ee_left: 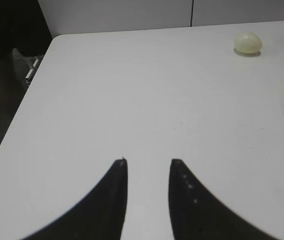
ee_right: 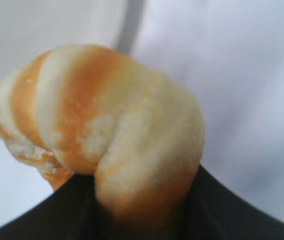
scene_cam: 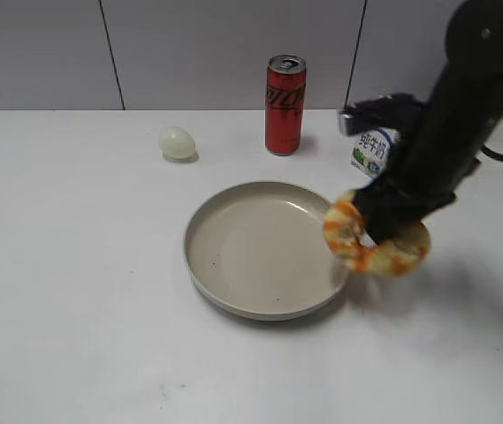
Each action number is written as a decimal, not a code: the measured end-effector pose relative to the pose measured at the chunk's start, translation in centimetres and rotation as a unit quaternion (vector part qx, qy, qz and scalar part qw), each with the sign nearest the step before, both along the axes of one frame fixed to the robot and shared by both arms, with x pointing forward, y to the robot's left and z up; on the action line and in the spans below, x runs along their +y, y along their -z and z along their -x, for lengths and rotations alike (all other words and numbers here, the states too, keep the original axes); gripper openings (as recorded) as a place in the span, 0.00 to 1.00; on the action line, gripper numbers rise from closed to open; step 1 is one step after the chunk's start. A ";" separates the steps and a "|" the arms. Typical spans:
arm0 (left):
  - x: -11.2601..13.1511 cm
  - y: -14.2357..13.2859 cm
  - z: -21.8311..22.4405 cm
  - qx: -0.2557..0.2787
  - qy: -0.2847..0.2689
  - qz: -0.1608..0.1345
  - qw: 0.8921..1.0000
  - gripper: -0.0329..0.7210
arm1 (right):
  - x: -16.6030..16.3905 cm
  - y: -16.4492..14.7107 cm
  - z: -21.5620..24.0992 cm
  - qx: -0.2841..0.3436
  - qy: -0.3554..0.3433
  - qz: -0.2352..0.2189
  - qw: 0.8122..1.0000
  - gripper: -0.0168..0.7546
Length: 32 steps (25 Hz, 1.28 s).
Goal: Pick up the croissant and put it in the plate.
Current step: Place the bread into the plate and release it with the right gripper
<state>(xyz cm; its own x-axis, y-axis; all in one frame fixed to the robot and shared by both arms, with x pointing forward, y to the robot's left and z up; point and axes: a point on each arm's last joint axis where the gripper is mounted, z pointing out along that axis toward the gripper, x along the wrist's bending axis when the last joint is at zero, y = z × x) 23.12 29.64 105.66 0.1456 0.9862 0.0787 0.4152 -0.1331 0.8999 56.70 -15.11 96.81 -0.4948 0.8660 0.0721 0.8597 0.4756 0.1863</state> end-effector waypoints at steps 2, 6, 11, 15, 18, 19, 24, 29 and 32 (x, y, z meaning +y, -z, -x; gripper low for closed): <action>0.0 0.0 0.0 0.000 0.000 0.000 1.000 0.35 | 2.9 -1.5 -0.7 -0.029 -0.025 -0.017 0.999 0.36; 0.0 0.0 0.0 0.000 0.000 0.000 1.000 0.35 | 7.1 -1.8 -2.3 -0.045 -0.047 -0.036 0.997 0.38; 0.0 0.0 0.0 0.000 0.000 0.000 1.000 0.35 | 8.3 2.0 -3.5 0.016 -0.042 -0.018 0.999 0.39; 0.0 0.0 0.0 0.000 0.000 0.000 1.000 0.35 | 8.6 4.4 -3.3 0.059 -0.053 -0.013 0.997 0.56; 0.0 0.0 0.0 0.000 0.000 0.000 1.000 0.35 | 8.7 4.5 -3.3 0.062 -0.057 -0.017 0.996 0.80; 0.0 0.0 0.0 0.000 0.000 0.000 1.000 0.35 | 8.7 4.4 -3.3 0.060 -0.058 -0.018 0.996 0.84; 0.0 0.0 0.0 0.000 0.000 0.000 1.000 0.35 | 8.7 3.1 -3.6 0.065 -0.072 -0.003 0.995 0.86; 0.0 0.0 0.0 0.000 0.000 0.000 1.000 0.35 | 8.5 -0.9 -5.5 0.017 -0.087 0.019 0.996 0.86; 0.0 0.0 0.0 0.000 0.000 0.000 1.000 0.35 | 7.0 -3.4 -6.5 -0.018 -0.067 0.011 0.998 0.86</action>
<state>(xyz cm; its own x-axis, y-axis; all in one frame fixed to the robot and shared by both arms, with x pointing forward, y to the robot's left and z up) 23.12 29.64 105.66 0.1456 0.9862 0.0787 0.4152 -0.1331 0.8999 63.22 -8.07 100.25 -0.6085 0.7928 0.0346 0.7809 0.5905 0.2037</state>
